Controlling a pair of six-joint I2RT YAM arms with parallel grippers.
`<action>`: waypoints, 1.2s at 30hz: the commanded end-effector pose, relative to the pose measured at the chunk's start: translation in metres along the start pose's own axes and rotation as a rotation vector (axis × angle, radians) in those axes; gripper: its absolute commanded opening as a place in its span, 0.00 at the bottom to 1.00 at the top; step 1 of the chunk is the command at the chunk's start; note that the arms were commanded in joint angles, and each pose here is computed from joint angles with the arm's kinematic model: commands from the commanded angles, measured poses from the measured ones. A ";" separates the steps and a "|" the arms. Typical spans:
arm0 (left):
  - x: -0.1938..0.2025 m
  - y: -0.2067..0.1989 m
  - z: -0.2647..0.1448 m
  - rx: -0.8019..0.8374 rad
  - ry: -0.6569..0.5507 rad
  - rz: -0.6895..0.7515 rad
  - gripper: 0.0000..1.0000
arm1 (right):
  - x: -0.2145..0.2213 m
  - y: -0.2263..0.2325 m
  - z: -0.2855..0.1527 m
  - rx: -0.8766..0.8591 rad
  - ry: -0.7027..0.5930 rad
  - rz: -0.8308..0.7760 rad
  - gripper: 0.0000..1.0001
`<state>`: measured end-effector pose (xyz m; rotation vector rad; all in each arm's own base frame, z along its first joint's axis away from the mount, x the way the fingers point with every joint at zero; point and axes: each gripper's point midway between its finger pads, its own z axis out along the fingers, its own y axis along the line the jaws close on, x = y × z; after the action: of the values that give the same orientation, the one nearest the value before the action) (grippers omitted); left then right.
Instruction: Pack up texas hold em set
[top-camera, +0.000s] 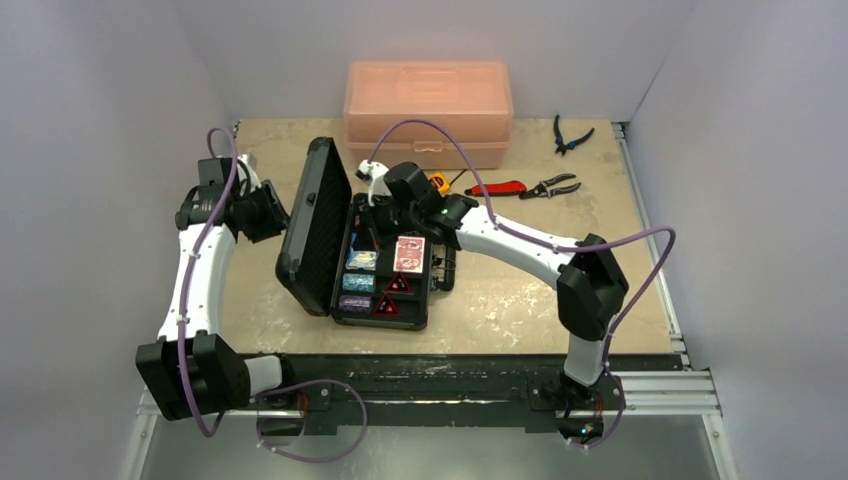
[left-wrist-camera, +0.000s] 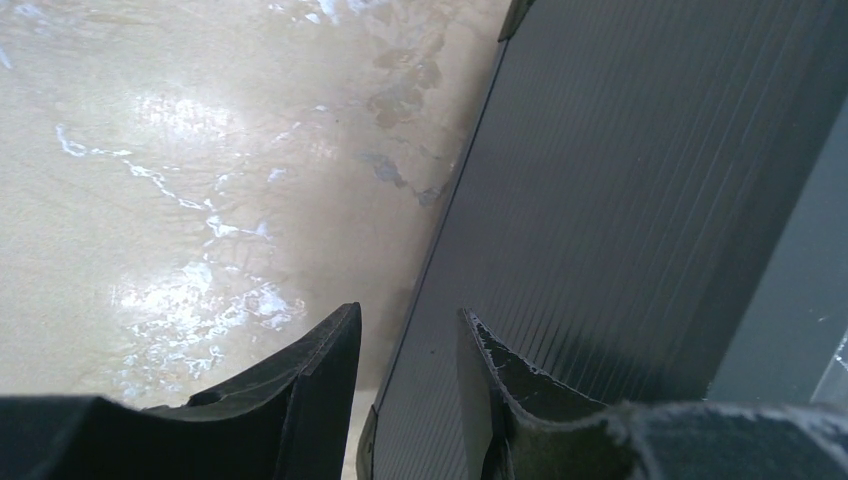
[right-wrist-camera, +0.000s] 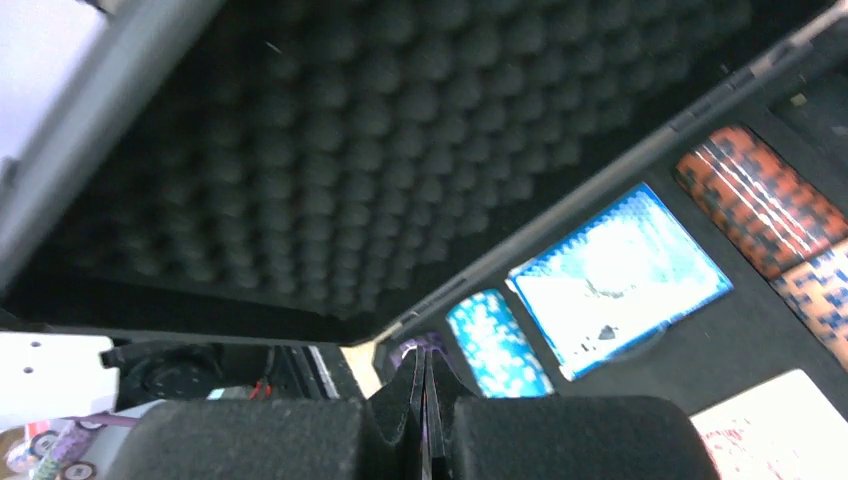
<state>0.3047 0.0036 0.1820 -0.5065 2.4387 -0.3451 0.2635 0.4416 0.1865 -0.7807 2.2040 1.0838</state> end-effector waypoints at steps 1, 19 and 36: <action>0.005 -0.014 0.000 0.053 0.020 0.047 0.39 | -0.042 0.030 -0.006 -0.033 -0.072 -0.064 0.00; 0.025 -0.070 -0.004 0.268 0.062 0.203 0.38 | -0.060 0.040 -0.005 -0.020 -0.086 -0.083 0.00; 0.048 -0.092 -0.005 0.319 0.135 0.295 0.37 | -0.038 0.026 -0.023 0.043 -0.069 -0.092 0.00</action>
<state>0.2985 -0.0765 0.1852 -0.0864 2.4860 -0.5422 0.2677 0.4466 0.2030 -0.8047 2.2205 0.9729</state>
